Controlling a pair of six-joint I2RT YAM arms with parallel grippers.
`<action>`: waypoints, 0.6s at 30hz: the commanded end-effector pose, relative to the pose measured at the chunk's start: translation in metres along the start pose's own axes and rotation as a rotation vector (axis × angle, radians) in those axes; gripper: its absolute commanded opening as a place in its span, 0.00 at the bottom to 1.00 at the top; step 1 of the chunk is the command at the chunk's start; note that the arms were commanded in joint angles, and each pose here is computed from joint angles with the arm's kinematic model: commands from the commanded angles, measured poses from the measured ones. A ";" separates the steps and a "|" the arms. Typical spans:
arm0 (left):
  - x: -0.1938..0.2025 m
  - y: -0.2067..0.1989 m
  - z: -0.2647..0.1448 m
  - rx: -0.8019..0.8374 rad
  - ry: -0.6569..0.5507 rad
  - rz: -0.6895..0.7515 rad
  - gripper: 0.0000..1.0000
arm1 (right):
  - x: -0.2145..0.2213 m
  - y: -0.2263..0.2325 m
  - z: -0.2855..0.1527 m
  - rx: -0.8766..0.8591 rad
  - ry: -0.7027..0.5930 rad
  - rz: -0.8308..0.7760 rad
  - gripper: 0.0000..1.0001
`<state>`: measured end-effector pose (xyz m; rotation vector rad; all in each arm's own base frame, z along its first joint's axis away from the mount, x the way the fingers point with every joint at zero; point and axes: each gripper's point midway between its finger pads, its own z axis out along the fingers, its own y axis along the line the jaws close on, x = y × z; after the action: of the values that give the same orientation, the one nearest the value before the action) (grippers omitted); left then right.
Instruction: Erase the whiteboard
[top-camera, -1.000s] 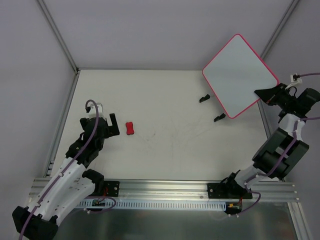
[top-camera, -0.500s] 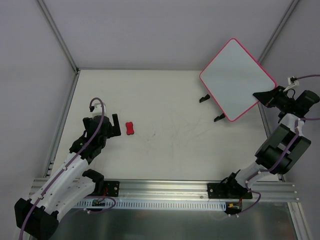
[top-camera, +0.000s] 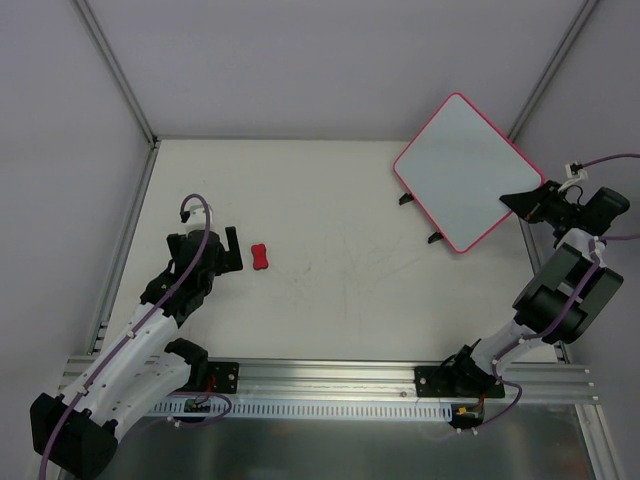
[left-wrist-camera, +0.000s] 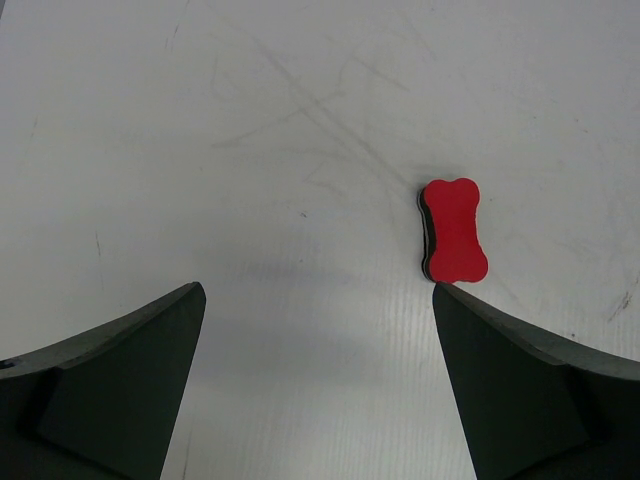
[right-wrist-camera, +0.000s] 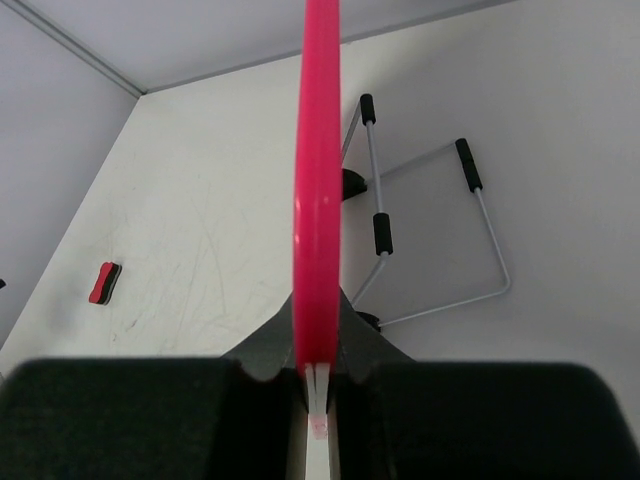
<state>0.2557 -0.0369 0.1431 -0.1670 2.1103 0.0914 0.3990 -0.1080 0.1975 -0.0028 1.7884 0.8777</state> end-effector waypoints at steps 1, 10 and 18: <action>-0.005 -0.001 0.002 0.004 -0.022 0.013 0.99 | 0.002 0.007 -0.002 -0.054 0.018 -0.068 0.00; -0.009 -0.003 0.000 0.019 -0.034 0.012 0.99 | 0.022 -0.002 0.001 -0.042 0.038 -0.021 0.01; -0.013 -0.003 -0.001 0.022 -0.049 0.009 0.99 | 0.039 -0.008 -0.001 0.011 0.048 0.021 0.18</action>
<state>0.2571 -0.0375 0.1458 -0.1460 2.1003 0.0917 0.3870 -0.0995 0.1630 0.0322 1.8491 0.9100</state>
